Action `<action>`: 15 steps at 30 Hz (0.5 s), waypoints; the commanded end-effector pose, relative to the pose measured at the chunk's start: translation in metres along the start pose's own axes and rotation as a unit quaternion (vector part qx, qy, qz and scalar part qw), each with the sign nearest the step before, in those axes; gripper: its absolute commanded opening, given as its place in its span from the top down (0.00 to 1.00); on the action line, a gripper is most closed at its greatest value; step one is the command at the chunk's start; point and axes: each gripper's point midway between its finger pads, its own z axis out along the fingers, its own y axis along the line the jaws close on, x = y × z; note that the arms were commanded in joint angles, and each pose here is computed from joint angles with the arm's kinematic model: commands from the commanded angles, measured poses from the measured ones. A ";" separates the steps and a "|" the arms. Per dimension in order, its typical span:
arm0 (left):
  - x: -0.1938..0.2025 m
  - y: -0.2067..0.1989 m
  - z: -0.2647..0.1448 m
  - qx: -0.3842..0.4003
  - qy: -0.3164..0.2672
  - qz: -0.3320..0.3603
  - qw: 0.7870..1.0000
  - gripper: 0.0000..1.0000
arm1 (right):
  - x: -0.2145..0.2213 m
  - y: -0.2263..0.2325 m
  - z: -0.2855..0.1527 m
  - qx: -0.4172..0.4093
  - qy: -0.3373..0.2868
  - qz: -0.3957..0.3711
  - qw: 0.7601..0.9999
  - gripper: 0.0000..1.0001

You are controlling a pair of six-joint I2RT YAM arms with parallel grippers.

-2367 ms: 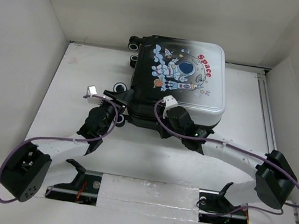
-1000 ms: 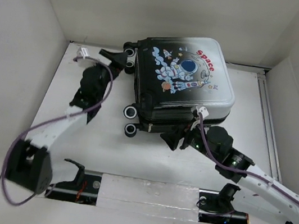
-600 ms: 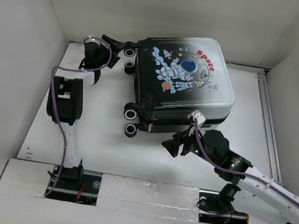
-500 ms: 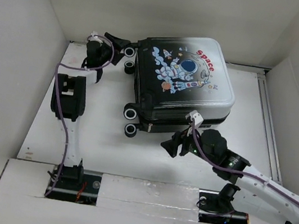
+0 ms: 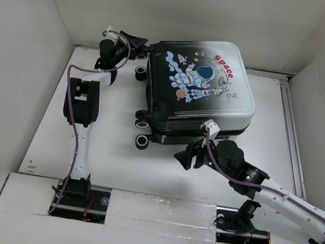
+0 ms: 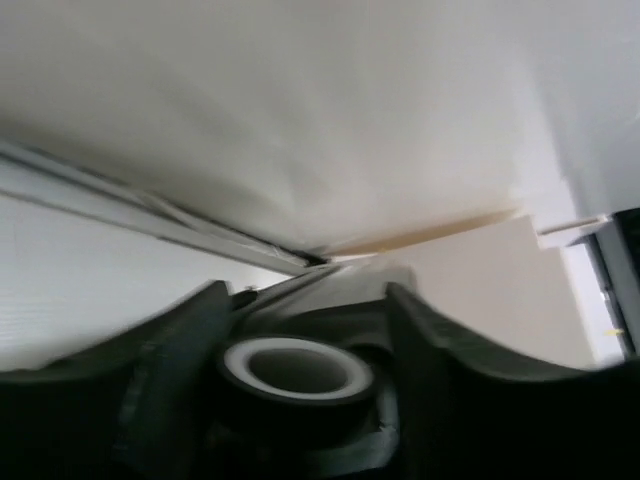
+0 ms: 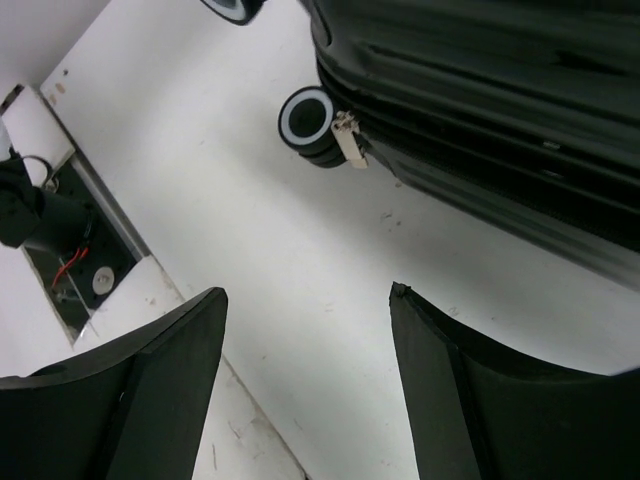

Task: Pack the luggage

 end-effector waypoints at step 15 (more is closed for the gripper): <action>0.016 -0.056 -0.099 0.006 -0.100 0.082 0.992 1.00 | -0.033 -0.099 -0.036 0.184 -0.093 0.060 0.977 0.31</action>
